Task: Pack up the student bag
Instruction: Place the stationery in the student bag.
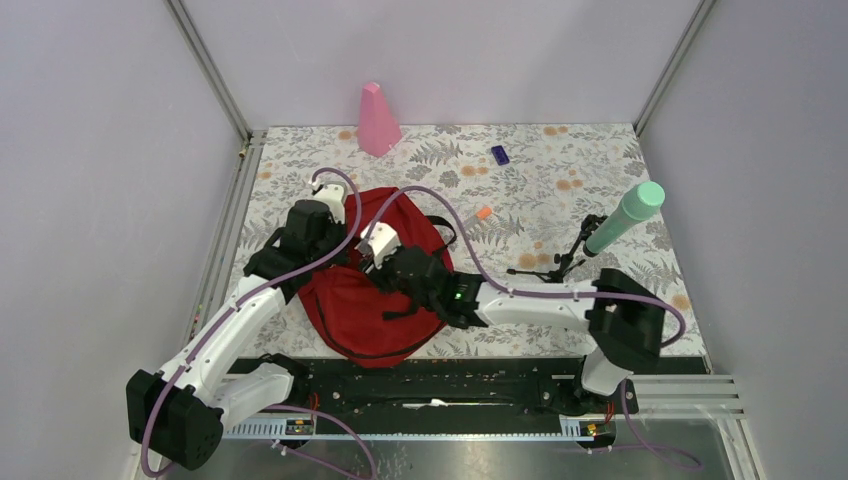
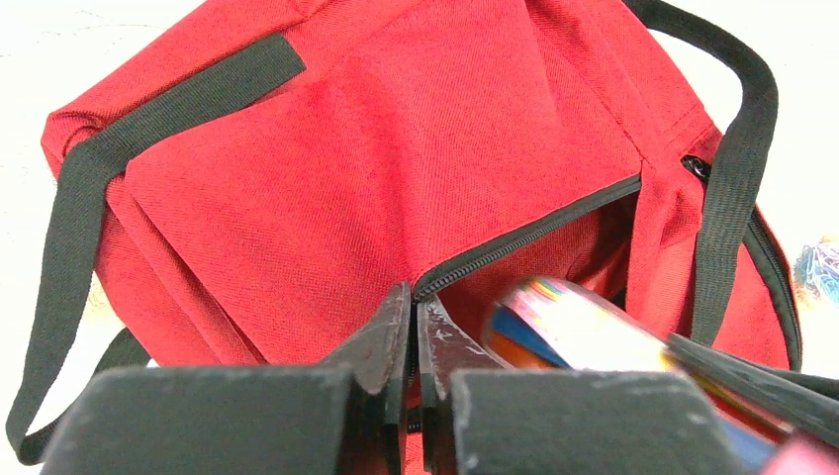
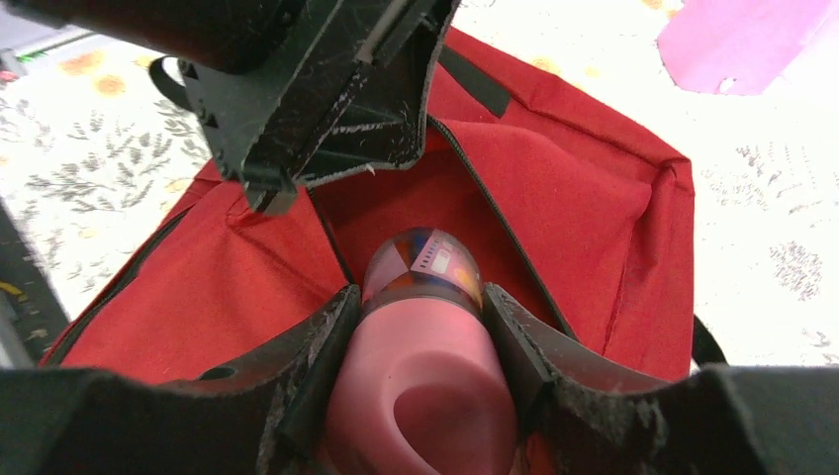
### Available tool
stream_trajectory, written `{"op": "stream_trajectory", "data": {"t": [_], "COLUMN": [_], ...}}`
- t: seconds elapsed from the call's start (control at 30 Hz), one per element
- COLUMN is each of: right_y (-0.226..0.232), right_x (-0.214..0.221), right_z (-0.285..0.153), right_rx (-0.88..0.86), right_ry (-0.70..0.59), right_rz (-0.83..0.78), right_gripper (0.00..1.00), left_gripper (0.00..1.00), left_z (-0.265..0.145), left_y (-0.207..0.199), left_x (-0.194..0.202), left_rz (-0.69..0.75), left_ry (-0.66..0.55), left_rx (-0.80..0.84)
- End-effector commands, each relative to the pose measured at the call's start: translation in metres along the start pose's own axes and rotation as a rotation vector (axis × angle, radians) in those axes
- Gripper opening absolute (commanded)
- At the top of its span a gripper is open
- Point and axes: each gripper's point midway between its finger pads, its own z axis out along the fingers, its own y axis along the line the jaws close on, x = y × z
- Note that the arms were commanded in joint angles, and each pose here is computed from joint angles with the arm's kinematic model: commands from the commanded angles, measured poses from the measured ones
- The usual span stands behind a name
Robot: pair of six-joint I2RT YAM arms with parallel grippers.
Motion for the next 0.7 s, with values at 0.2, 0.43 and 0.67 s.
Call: {"op": "stream_trajectory", "data": {"t": [0.2,0.43,0.67], "right_y": [-0.038,-0.053,-0.044], "right_x": [-0.030,-0.003,0.007], "right_z": [0.045,0.059,0.057], "right_rx": [0.322,0.421,0.356], "right_ry": [-0.115,-0.077,-0.048], "right_rz": [-0.167,-0.174,-0.136], "right_gripper": [0.00,0.00,0.56], "left_gripper": [0.00,0.00,0.00], "left_z": [-0.013,-0.015,-0.015], "left_y": [-0.009,-0.011,-0.009], "left_x": [-0.047,-0.048,-0.047], "left_rz": [-0.029,-0.037,-0.039], "left_ry": [-0.156,-0.165,-0.163], "left_rx": [0.049,0.061,0.050]}}
